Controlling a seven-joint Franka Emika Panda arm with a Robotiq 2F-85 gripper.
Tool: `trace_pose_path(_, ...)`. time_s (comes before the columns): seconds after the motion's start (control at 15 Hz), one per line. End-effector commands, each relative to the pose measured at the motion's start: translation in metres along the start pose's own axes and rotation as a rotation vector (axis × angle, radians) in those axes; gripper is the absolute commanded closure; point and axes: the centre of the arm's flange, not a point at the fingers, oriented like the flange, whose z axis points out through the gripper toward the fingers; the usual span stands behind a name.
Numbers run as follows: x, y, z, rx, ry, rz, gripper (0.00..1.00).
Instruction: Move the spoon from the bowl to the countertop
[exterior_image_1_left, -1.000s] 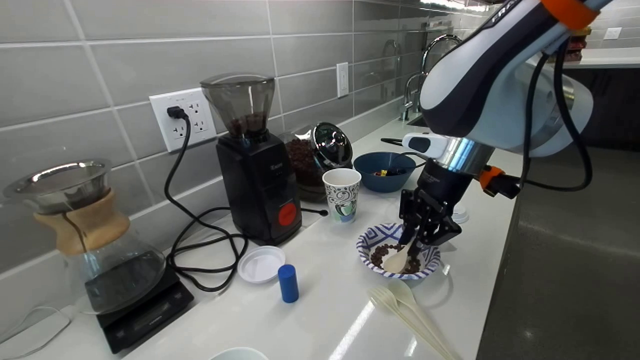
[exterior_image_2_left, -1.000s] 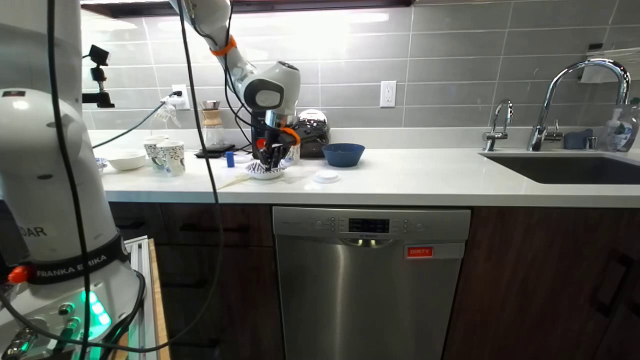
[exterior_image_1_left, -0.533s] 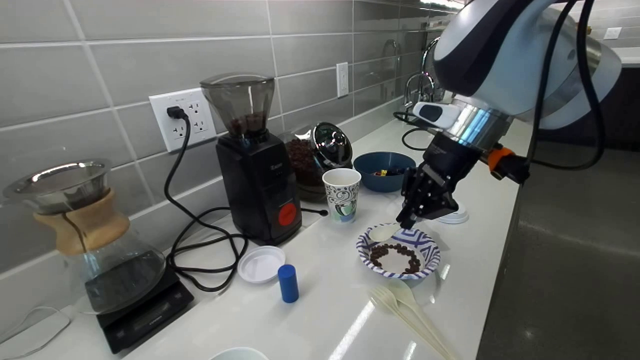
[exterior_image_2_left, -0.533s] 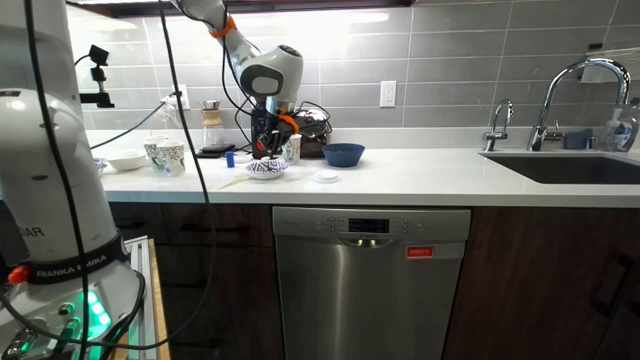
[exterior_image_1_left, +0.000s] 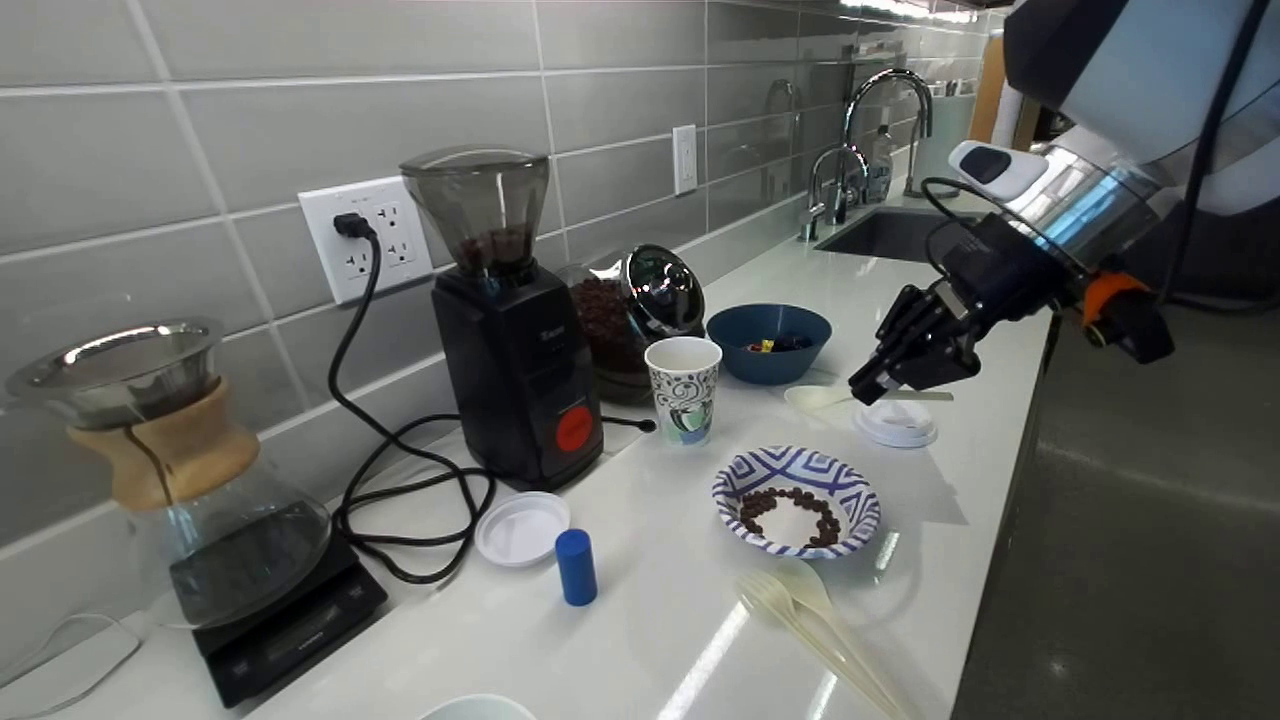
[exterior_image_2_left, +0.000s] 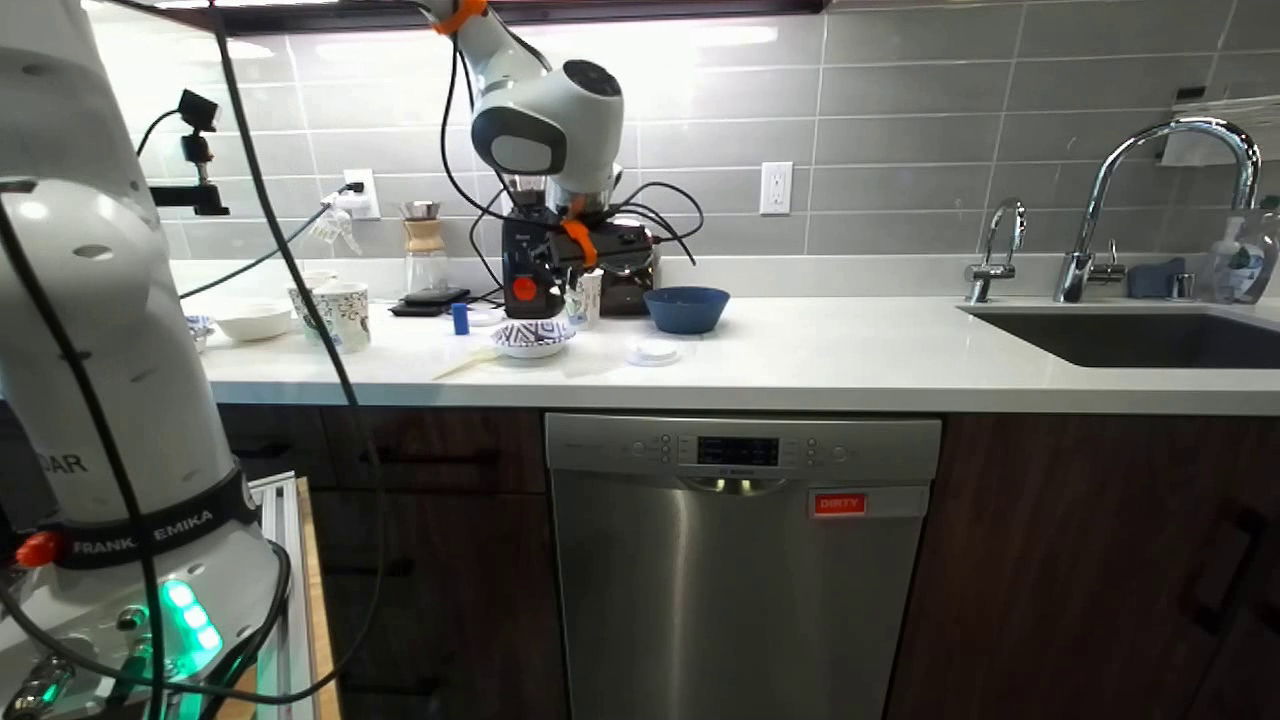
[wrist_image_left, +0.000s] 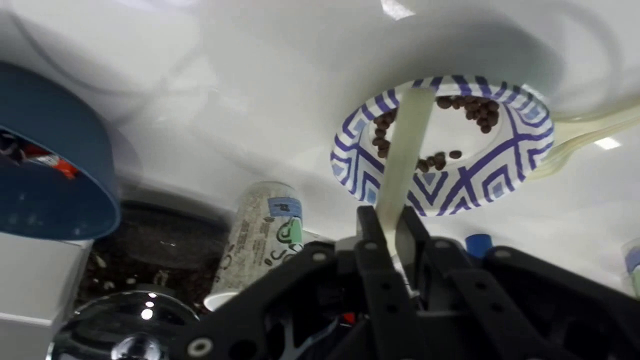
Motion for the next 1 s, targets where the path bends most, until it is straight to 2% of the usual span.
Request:
trace_pose_path(0.0, -0.018, 0.004, 0.015, -0.078, 0.037, 0.16, 0.97)
trace_pose_path(0.33, -0.039, 0.015, 0.037, -0.166, 0.015, 0.308, 0.97)
trace_pose_path(0.93, -0.053, 0.016, 0.082, -0.181, 0.031, 0.415, 0.97)
